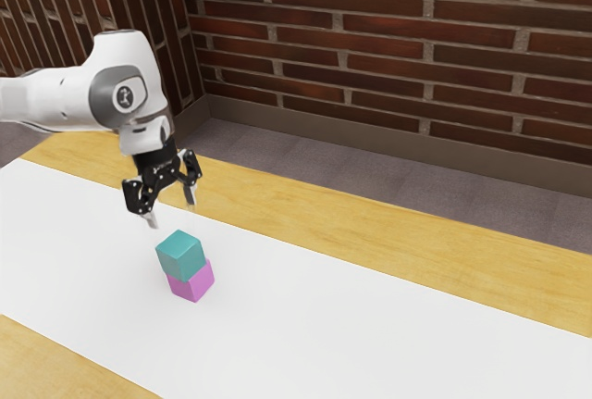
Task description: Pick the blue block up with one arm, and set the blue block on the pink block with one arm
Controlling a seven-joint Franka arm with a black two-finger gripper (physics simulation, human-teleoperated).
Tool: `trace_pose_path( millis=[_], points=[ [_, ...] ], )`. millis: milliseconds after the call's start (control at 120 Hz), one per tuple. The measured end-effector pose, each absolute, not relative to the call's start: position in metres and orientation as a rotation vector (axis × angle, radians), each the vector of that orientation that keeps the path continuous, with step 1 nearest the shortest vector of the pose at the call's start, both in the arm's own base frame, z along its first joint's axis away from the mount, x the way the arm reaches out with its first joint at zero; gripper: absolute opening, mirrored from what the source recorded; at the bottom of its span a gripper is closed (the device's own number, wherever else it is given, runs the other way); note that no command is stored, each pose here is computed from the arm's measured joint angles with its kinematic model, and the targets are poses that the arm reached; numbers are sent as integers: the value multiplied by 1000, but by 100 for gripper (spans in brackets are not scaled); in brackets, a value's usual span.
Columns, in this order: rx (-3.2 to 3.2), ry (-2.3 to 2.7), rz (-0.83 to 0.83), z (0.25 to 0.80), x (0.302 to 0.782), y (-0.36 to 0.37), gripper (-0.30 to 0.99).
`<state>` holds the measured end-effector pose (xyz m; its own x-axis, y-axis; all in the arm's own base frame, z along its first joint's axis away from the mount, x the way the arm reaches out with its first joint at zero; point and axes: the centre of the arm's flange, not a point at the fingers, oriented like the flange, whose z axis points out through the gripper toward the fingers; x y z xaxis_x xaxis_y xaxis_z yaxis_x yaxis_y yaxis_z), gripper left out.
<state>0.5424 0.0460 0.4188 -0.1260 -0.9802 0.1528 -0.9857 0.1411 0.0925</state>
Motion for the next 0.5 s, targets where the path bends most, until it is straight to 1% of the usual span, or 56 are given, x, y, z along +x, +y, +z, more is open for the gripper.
trace_pose_path(
  millis=[117, 267, 350, 442, 500],
  points=[
    [1952, -2247, 63, 436, 542, 45, 69],
    [2021, -2283, 106, 496, 535, 43, 69],
    [2119, -2306, 81, 546, 540, 41, 69],
    [2249, -2324, 62, 616, 543, 24, 69],
    [2318, -2279, 62, 637, 541, 16, 69]
  ],
)
